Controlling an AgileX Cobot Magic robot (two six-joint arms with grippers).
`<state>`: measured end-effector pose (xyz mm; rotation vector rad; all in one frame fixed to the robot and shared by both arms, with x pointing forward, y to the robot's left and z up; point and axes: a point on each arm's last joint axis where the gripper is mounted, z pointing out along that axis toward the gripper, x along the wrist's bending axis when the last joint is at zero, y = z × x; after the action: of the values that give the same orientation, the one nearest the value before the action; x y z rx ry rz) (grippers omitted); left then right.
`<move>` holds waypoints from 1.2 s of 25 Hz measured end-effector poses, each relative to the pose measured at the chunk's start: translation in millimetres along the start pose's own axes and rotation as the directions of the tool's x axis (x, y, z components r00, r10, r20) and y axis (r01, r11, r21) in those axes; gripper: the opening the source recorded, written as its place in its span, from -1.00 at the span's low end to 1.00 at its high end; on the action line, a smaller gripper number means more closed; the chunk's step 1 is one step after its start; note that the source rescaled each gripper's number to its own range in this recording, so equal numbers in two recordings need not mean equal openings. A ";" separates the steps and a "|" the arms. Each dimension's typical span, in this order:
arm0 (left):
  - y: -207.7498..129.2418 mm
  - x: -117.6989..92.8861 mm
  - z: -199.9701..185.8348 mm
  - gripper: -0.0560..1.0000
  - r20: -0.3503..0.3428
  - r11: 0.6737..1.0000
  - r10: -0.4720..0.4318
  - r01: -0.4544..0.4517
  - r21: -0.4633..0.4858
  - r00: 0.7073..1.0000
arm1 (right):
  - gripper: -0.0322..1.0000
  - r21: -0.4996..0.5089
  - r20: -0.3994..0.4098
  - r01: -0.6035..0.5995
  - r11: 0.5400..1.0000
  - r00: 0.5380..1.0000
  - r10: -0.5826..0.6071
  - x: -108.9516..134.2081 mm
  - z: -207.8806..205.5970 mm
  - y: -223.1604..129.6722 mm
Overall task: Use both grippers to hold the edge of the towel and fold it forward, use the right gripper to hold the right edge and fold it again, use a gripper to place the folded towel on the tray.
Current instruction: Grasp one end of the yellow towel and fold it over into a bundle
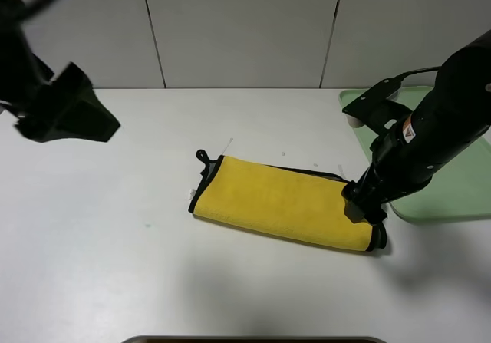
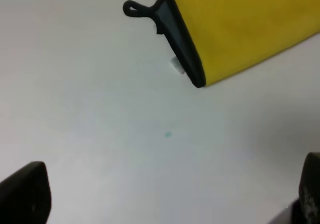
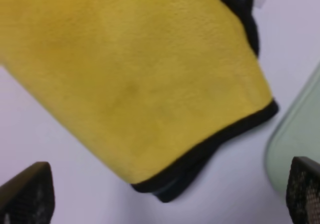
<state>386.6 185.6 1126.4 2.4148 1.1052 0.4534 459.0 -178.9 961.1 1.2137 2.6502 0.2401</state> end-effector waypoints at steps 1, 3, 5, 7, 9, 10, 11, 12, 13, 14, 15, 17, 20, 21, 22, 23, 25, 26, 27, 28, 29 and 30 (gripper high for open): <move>-7.4 0.1 -9.2 1.00 0.008 1.000 -0.015 0.015 -0.026 1.000 | 1.00 0.000 -0.012 -0.015 1.000 1.000 0.015 1.1 0.0 0.0; -24.7 0.0 -19.8 1.00 0.020 0.998 -0.030 0.031 -0.056 0.999 | 1.00 -0.001 -0.028 -0.037 0.999 0.999 0.037 2.6 -0.1 0.2; -43.9 0.2 -29.1 1.00 0.025 0.994 -0.047 0.049 -0.093 0.999 | 1.00 -0.001 -0.038 -0.049 0.999 0.998 0.049 3.5 -0.1 0.3; -63.2 0.1 -32.9 1.00 0.029 0.991 -0.066 0.068 -0.115 0.997 | 1.00 0.000 -0.041 -0.052 0.999 0.998 0.052 3.7 -0.1 0.2; -82.9 0.3 -37.9 1.00 0.032 0.985 -0.083 0.087 -0.149 0.996 | 1.00 0.001 -0.041 -0.052 0.999 0.998 0.052 3.7 -0.1 0.2; -91.7 0.0 -37.7 1.00 0.035 0.982 -0.096 0.100 -0.158 0.995 | 1.00 0.001 -0.042 -0.053 0.999 0.998 0.053 3.8 -0.1 0.2; -101.4 -0.1 -38.4 1.00 0.038 0.979 -0.109 0.114 -0.171 0.993 | 1.00 0.001 -0.042 -0.053 0.999 0.998 0.053 3.8 -0.1 0.2; -110.3 -0.1 -40.0 1.00 0.042 0.974 -0.122 0.128 -0.188 0.992 | 1.00 0.001 -0.043 -0.054 0.999 0.998 0.054 3.9 -0.1 0.2; -118.4 -0.4 -39.1 1.00 0.045 0.971 -0.135 0.141 -0.194 0.990 | 1.00 0.001 -0.043 -0.055 0.998 0.998 0.055 3.9 -0.1 0.2; -127.0 -0.6 -39.2 1.00 0.049 0.966 -0.145 0.152 -0.210 0.988 | 1.00 0.001 -0.043 -0.055 0.998 0.998 0.055 3.9 -0.1 0.2; -134.9 -0.6 -40.2 1.00 0.053 0.960 -0.154 0.162 -0.228 0.987 | 1.00 0.001 -0.043 -0.055 0.998 0.998 0.055 3.9 -0.1 0.2; -149.4 -1.0 -39.5 1.00 0.059 0.951 -0.164 0.174 -0.257 0.985 | 1.00 0.001 -0.043 -0.055 0.998 0.998 0.055 3.9 -0.1 0.2; -169.2 -1.4 -39.7 1.00 0.070 0.930 -0.173 0.186 -0.317 0.982 | 1.00 0.002 -0.043 -0.057 0.998 0.997 0.057 3.9 -0.1 0.1; -175.6 -1.7 -39.2 1.00 0.073 0.923 -0.175 0.189 -0.336 0.982 | 1.00 0.003 -0.043 -0.058 0.998 0.997 0.058 3.9 -0.1 0.0; -181.5 -1.8 -38.8 1.00 0.077 0.914 -0.175 0.191 -0.357 0.982 | 1.00 0.005 -0.043 -0.058 0.998 0.997 0.058 4.0 -0.1 -0.1; -187.5 -2.2 -36.9 1.00 0.079 0.908 -0.176 0.193 -0.372 0.981 | 1.00 0.005 -0.043 -0.058 0.998 0.997 0.058 4.0 -0.1 -0.1; -197.2 -2.7 -34.0 1.00 0.083 0.899 -0.177 0.196 -0.392 0.981 | 1.00 0.005 -0.043 -0.058 0.998 0.997 0.058 4.0 -0.1 -0.1; -200.7 -2.6 -35.5 1.00 0.086 0.890 -0.178 0.198 -0.411 0.980 | 1.00 0.005 -0.046 -0.062 0.998 0.997 0.062 4.2 -0.2 -0.1; -203.6 -2.5 -37.1 1.00 0.089 0.881 -0.179 0.200 -0.429 0.980 | 1.00 0.005 -0.049 -0.065 0.998 0.997 0.065 4.4 -0.2 0.0; -206.0 -2.4 -38.1 1.00 0.091 0.874 -0.178 0.200 -0.442 0.980 | 1.00 0.004 -0.053 -0.070 0.998 0.996 0.070 4.8 -0.2 0.0; -208.3 -2.4 -38.3 1.00 0.092 0.872 -0.179 0.201 -0.446 0.980 | 1.00 0.004 -0.056 -0.074 0.997 0.996 0.074 5.1 -0.2 0.1; -209.9 -2.6 -36.5 1.00 0.089 0.877 -0.179 0.200 -0.436 0.980 | 1.00 0.004 -0.059 -0.077 0.997 0.995 0.077 5.3 -0.2 0.1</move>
<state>236.5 314.9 1048.1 1.8901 1.0692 0.5169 455.6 -174.8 960.7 1.3316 2.6562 0.2903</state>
